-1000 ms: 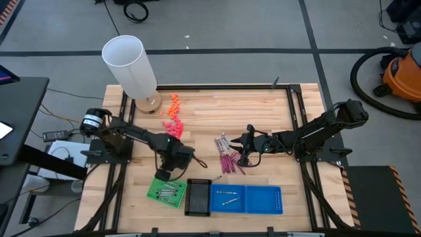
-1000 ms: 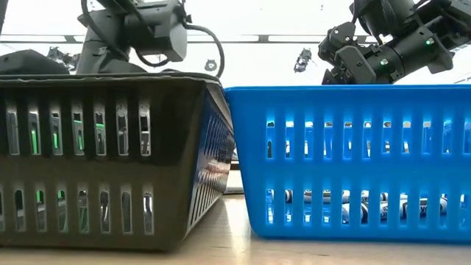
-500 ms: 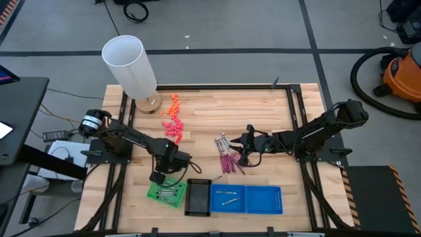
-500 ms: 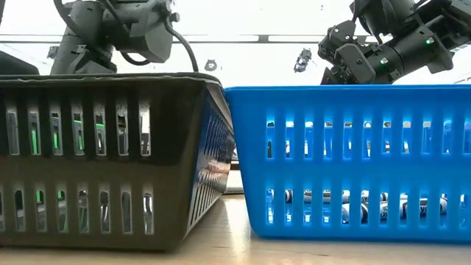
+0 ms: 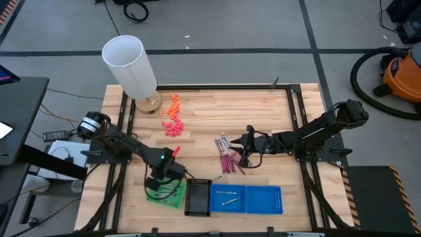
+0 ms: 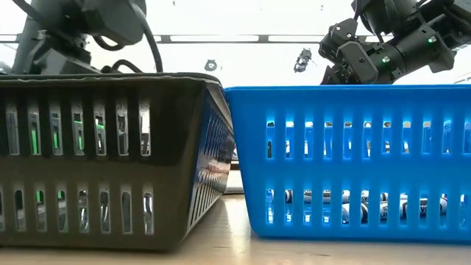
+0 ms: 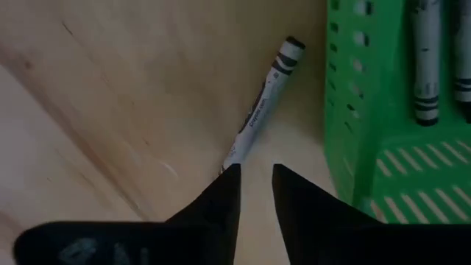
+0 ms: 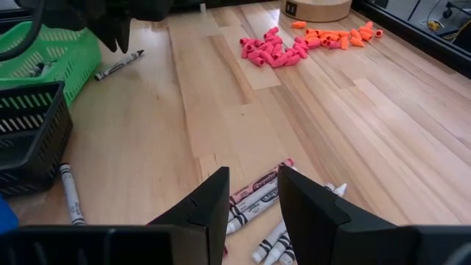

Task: Sort crayons
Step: Put the black crayon into the green bin

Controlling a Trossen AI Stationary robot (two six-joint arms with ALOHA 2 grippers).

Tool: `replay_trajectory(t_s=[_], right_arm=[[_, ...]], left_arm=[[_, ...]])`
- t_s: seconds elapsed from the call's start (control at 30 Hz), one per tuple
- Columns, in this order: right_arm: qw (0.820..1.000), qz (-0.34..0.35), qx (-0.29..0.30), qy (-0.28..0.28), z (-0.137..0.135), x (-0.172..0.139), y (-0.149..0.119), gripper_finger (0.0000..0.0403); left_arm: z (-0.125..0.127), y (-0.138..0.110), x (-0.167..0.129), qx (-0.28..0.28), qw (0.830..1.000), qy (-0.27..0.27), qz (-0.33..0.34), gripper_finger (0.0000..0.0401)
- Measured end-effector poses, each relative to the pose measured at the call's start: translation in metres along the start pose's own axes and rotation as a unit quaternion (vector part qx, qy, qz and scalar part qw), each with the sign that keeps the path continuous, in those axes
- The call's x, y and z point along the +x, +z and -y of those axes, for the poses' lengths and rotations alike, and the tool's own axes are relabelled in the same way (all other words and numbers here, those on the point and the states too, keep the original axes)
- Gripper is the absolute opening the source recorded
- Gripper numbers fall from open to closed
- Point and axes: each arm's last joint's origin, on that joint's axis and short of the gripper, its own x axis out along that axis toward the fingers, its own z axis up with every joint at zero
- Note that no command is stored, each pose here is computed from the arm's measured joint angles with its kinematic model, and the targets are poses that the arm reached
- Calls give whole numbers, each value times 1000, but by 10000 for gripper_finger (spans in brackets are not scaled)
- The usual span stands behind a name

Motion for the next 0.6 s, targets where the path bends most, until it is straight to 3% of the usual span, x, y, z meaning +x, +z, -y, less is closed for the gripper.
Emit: replay_trajectory(t_s=[0.27,0.6], right_arm=[[1000,4,2,1,0,0,1,127],[1000,9,3,7,-2,-1,2,127]], left_arm=[[11,0,1,-12,999,46,1,152],[7,-2,11,-15,998,57,12,155]])
